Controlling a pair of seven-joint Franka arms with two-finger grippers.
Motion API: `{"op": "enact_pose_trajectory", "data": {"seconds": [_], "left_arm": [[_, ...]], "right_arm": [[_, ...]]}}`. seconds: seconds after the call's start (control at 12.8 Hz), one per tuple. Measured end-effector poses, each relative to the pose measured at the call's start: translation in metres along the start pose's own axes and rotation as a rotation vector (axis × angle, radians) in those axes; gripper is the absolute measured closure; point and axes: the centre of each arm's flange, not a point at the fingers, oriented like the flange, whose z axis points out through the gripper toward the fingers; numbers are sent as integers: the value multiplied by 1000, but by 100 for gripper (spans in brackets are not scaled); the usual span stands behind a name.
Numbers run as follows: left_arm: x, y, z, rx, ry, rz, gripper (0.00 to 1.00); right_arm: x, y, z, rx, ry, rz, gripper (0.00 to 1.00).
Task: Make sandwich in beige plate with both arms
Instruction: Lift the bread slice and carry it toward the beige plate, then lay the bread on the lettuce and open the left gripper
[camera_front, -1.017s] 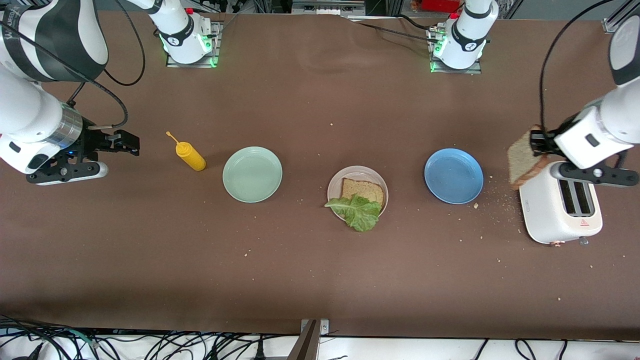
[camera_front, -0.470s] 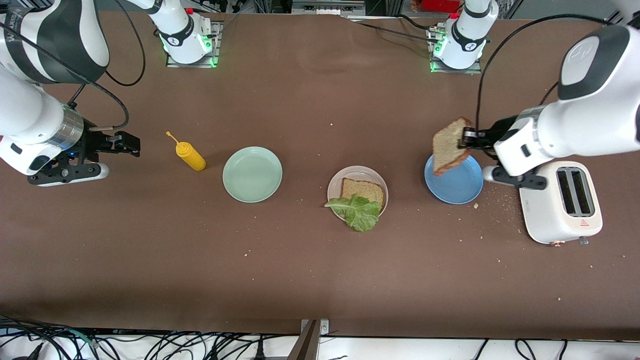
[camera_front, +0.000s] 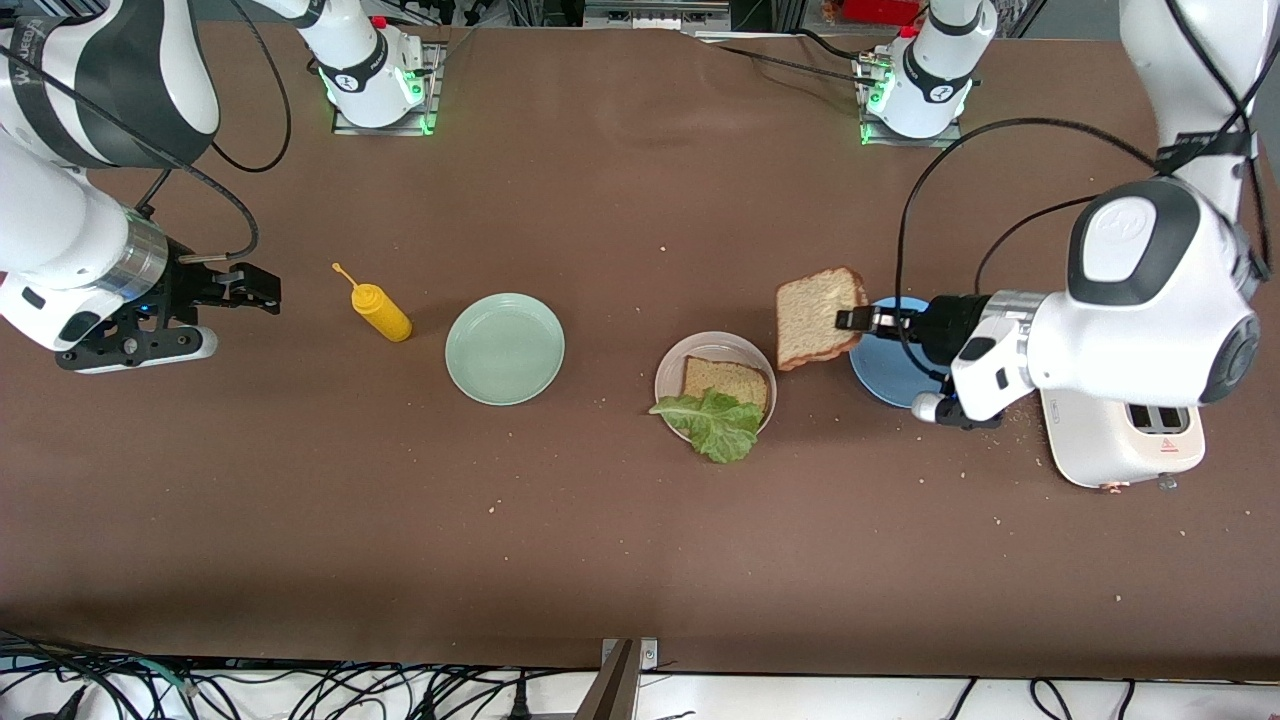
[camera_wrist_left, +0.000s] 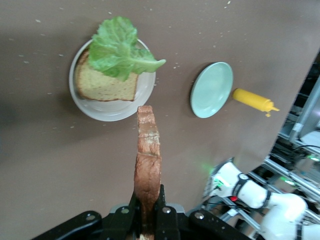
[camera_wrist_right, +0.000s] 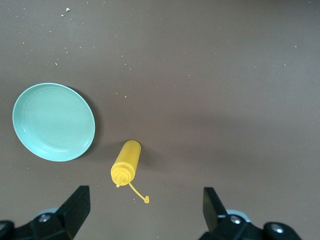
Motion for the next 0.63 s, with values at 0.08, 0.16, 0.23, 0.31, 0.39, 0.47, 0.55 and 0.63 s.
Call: {"op": "enact_pose_trajectory", "data": {"seconds": [0.08,0.16,0.23,0.31,0.39,0.47,0.55,0.63], "left_arm": [[11,-6,8,-46,0,-11,88],[21,-12,18,-81,-2,-8,88],[30,-20,29,-103,-10,9,88],[39,-30,44,-127,-27,34,88],[48,-41,60,-160,-49,61,88],[58,-53,77,-201,-64,88,88],[67,-64,94,-234,-61,113,88],[76,-76,109,-263,-48,139,88]], "right_arm": [[0,0,0,0,0,0,0],[0,0,0,0,0,0,0],[0,0,0,0,0,0,0],[0,0,0,0,0,0,0],[0,0,0,0,0,0,0],[0,0,0,0,0,0,0],[0,0,0,0,1,0,0],[0,0,0,0,1,0,0]]}}
